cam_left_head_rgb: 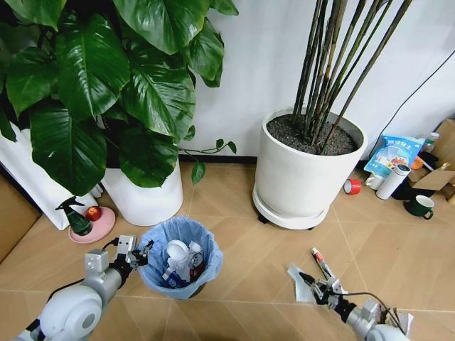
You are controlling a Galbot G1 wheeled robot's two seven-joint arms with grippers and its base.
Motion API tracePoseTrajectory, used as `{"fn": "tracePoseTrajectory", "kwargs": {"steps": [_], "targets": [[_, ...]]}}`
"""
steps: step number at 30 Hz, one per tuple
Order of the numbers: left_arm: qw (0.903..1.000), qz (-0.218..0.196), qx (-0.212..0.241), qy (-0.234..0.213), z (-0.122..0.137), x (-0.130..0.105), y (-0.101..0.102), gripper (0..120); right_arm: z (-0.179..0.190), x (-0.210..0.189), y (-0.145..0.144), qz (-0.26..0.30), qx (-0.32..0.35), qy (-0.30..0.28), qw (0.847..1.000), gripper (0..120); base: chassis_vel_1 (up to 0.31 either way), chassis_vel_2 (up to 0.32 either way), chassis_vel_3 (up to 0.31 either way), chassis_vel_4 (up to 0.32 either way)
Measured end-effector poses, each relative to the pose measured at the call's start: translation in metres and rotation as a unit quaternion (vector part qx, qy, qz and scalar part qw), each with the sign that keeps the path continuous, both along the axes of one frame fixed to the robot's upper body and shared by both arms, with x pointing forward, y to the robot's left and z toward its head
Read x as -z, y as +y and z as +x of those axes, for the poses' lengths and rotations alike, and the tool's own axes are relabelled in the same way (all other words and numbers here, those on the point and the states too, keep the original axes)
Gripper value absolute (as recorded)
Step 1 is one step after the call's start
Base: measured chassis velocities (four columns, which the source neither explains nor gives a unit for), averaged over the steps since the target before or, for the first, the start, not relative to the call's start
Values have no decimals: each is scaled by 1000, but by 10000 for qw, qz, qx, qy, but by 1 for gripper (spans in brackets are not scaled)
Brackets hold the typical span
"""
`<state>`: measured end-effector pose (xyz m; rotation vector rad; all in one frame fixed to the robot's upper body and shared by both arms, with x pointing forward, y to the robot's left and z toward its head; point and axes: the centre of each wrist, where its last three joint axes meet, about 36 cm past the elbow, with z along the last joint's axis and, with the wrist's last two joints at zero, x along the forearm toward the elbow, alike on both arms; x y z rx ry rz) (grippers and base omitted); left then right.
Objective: Pick up the trash bin and place the garbage on the floor into it.
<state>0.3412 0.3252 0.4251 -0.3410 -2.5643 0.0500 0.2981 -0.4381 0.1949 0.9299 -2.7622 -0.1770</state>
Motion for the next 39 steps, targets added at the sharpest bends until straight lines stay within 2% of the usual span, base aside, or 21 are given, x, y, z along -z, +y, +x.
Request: {"fn": "tracePoseTrajectory", "kwargs": {"steps": [5, 8, 12, 15, 20, 31, 35, 38, 39], "targets": [[9999, -96, 117, 10, 20, 5, -7, 1, 12, -32, 2, 270, -162, -418, 9986, 0, 0, 0, 0, 0], [9993, -249, 292, -22, 38, 8, -18, 1, 22, -64, 3, 454, -395, -728, 9955, 0, 0, 0, 0, 0], [9987, -337, 386, -39, 49, 12, -27, 1, 30, -82, 6, 540, -521, -912, 9930, 0, 0, 0, 0, 0], [9979, -449, 467, -46, 62, 17, -40, 1, 44, -113, 13, 646, -718, -1232, 9877, 0, 0, 0, 0, 0], [9968, -562, 560, -26, 69, 21, -55, 1, 62, -150, 24, 825, -963, -1643, 9782, 0, 0, 0, 0, 0], [9951, -681, 711, 117, 70, 31, -73, 1, 90, -191, 51, 1256, -1515, -2128, 9571, 0, 0, 0, 0, 0], [9938, -768, 798, 131, 72, 30, -83, 1, 112, -209, 74, 1430, -1856, -2244, 9459, 0, 0, 0, 0, 0], [9929, -835, 844, 109, 74, 27, -91, 1, 127, -207, 101, 1559, -2119, -2141, 9407, 0, 0, 0, 0, 0], [9929, -835, 844, 109, 74, 27, -91, 1, 127, -207, 101, 1559, -2119, -2141, 9407, 0, 0, 0, 0, 0]]}}
